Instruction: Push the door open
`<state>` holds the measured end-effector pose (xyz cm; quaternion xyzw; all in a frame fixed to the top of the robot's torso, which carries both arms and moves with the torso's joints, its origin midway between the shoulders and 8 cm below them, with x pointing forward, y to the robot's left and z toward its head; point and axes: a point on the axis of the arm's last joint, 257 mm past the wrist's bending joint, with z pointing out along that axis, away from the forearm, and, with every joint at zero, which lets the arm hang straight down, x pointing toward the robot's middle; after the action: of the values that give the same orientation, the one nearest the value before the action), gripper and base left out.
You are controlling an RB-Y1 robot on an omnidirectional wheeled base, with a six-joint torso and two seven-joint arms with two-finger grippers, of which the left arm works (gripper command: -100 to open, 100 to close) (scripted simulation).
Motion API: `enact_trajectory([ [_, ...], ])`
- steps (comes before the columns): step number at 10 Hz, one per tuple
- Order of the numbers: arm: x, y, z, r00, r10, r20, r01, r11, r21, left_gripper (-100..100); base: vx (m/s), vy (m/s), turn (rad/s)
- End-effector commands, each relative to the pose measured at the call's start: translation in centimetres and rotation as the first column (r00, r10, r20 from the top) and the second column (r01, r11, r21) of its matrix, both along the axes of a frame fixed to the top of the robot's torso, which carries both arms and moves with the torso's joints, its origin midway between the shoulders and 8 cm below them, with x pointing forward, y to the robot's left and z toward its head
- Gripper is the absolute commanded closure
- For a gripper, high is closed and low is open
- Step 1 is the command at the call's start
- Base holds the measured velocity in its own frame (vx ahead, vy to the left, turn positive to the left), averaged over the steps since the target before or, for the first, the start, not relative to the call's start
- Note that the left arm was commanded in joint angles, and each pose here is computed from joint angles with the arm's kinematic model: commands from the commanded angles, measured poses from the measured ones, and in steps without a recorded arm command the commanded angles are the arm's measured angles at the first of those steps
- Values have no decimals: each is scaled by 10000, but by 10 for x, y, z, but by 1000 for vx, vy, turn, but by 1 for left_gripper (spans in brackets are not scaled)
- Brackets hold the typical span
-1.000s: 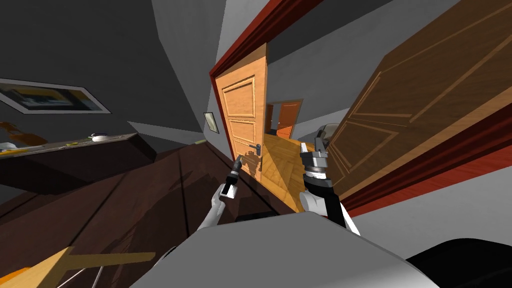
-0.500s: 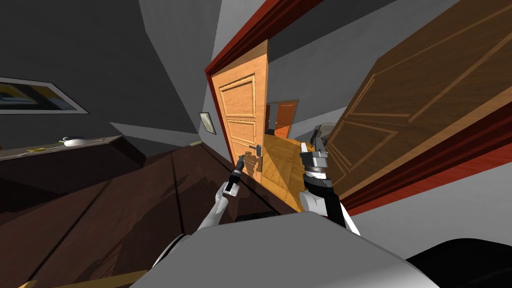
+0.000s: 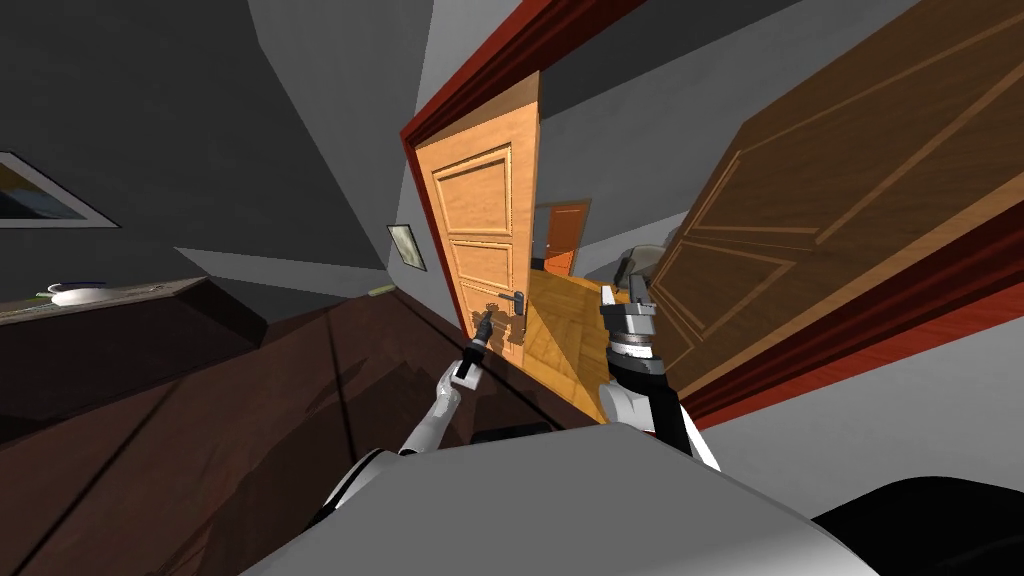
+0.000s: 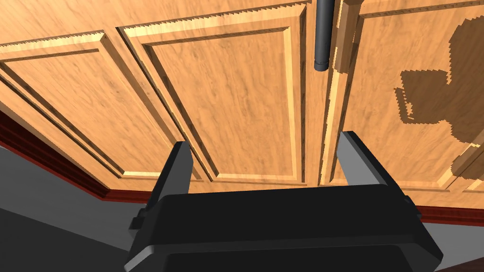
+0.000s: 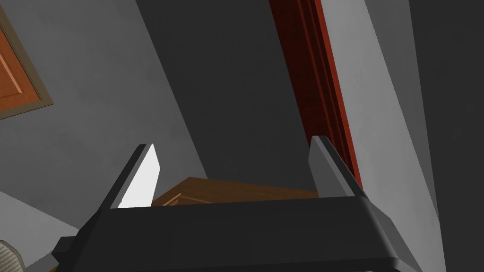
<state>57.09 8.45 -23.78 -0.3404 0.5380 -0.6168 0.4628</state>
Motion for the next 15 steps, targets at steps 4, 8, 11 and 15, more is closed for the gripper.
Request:
enact_trajectory([
  [4, 8, -17, -15, 9983, -300, -495, 301, 9995, 16, -100, 52, 96, -87],
  [8, 13, -33, -27, 9946, -539, -885, 543, 9985, 25, -100, 50, 93, -86],
  [11, 16, -45, -34, 9908, -709, -1154, 716, 9974, 25, -100, 44, 83, -73],
  [15, 17, -60, -42, 9852, -912, -1454, 923, 9957, 9, -100, 44, 74, -61],
])
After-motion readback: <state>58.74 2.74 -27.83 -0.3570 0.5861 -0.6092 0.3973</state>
